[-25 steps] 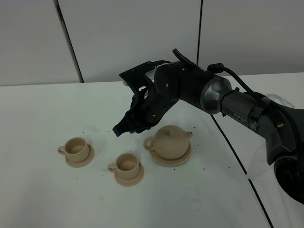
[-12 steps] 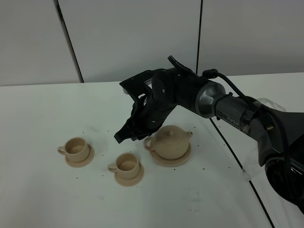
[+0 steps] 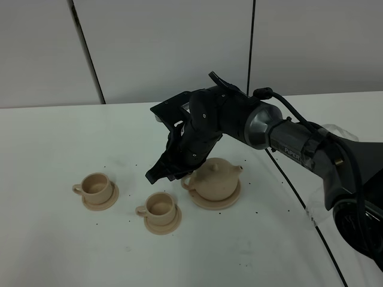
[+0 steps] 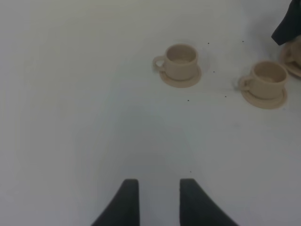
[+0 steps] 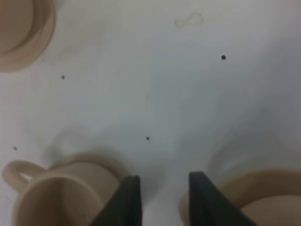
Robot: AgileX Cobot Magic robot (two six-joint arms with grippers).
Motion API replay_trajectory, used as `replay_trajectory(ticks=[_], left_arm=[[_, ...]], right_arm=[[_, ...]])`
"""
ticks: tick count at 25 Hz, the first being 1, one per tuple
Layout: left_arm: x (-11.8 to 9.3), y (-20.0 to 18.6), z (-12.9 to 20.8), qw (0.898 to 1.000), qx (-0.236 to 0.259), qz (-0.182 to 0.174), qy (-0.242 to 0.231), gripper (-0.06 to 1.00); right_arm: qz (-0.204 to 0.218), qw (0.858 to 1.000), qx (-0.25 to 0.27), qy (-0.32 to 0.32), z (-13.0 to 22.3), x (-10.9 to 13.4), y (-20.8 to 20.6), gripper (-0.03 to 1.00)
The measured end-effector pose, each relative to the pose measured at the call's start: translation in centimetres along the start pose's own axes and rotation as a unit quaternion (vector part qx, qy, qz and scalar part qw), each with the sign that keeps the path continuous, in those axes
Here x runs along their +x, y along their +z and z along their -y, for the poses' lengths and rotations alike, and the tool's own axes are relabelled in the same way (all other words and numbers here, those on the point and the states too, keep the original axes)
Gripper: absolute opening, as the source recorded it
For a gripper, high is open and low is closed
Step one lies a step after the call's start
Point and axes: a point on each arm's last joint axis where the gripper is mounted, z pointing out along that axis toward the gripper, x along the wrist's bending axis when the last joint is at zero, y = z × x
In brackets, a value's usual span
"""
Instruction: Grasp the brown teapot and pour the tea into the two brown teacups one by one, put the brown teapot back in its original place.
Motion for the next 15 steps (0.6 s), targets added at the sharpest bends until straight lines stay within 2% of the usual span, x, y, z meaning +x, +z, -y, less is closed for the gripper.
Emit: replay_trajectory(ticks=[15], left_arm=[[0.0, 0.0, 0.0, 1.0, 0.0, 0.0, 0.0, 0.28]], right_arm=[[-0.006, 1.0, 0.019, 0.005, 0.32, 0.15, -0.04, 0.24]])
